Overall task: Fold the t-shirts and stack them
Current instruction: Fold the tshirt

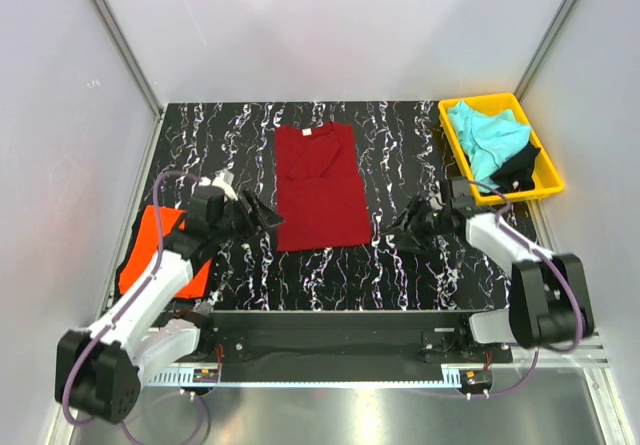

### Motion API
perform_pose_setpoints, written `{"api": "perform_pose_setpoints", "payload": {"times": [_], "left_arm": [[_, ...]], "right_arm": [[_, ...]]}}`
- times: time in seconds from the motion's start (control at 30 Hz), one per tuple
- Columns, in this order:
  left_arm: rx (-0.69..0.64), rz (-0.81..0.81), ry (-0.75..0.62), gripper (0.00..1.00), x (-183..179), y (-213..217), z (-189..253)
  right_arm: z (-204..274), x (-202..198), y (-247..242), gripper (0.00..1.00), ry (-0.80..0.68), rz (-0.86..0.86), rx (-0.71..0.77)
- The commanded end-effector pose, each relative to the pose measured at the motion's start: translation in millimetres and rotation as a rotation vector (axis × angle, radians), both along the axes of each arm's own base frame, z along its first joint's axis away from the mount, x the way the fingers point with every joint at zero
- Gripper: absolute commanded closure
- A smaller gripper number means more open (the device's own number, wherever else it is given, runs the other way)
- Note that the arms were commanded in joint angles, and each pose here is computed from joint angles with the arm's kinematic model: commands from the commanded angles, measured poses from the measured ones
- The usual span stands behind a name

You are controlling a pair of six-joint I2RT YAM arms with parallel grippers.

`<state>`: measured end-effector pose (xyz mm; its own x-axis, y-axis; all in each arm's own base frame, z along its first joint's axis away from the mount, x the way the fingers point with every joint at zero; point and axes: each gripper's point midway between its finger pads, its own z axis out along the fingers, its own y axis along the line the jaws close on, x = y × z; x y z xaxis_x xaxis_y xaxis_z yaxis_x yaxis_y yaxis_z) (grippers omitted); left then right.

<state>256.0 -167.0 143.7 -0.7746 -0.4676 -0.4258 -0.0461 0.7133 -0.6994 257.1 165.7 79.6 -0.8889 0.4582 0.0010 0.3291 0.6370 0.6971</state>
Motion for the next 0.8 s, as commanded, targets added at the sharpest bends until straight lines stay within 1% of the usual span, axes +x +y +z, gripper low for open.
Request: {"api": "perform_pose_setpoints", "payload": {"times": [0.0, 0.03, 0.07, 0.1, 0.17, 0.2, 0.27, 0.3, 0.33, 0.4, 0.43, 0.5, 0.53, 0.6, 0.77], "left_arm": [[-0.061, 0.195, 0.141, 0.3, -28.4, 13.5, -39.9], [-0.123, 0.246, 0.131, 0.31, -25.1, 10.9, -36.5], [-0.141, 0.259, 0.134, 0.33, -28.8, 7.5, -40.1], [-0.14, 0.304, 0.149, 0.34, -32.0, 12.1, -53.2], [-0.193, 0.347, 0.167, 0.35, -31.5, 7.3, -56.6], [-0.186, 0.374, 0.184, 0.37, -33.2, 10.2, -66.7], [-0.191, 0.404, 0.197, 0.38, -30.6, 9.3, -74.4], [-0.178, 0.429, 0.211, 0.4, -32.2, 13.1, -84.3], [-0.198, 0.446, 0.208, 0.41, -28.0, 11.9, -85.6], [-0.192, 0.484, 0.218, 0.42, -26.9, 16.2, -95.7], [-0.2, 0.497, 0.218, 0.43, -24.4, 16.0, -96.2], [-0.164, 0.518, 0.253, 0.43, -26.0, 19.3, -109.3], [-0.184, 0.527, 0.249, 0.43, -21.6, 17.0, -107.0], [-0.169, 0.546, 0.29, 0.43, -24.0, 17.9, -118.6], [-0.169, 0.614, 0.328, 0.48, -22.9, 22.4, -131.5]], "right_arm": [[-13.9, -2.1, -5.8, 0.39, 0.02, -0.208, 0.004], [-8.8, 1.3, -2.0, 0.39, -0.006, -0.242, 0.012], [-9.0, 0.7, 1.7, 0.39, -0.015, -0.24, 0.004], [-11.5, 1.5, 5.0, 0.39, -0.013, -0.237, -0.01], [-16.9, -1.2, 16.8, 0.39, -0.007, -0.22, -0.037], [-25.2, -3.4, 18.9, 0.39, 0.014, -0.22, -0.049], [-28.0, -0.4, 26.2, 0.39, 0.015, -0.241, -0.022], [-41.4, -6.7, 24.1, 0.4, 0.046, -0.257, -0.025], [-38.3, 1.6, 28.6, 0.41, 0.022, -0.285, 0.02], [-50.5, -2.3, 27.5, 0.42, 0.053, -0.299, 0.017], [-51.3, 0.4, 28.3, 0.43, 0.045, -0.305, 0.024], [-58.6, -1.6, 28.2, 0.44, 0.066, -0.308, 0.017], [-60.6, -0.9, 27.7, 0.44, 0.068, -0.313, 0.015], [-65.4, -0.7, 27.3, 0.45, 0.077, -0.319, 0.007], [-72.0, 5.9, 25.2, 0.48, 0.079, -0.352, -0.002]]}}
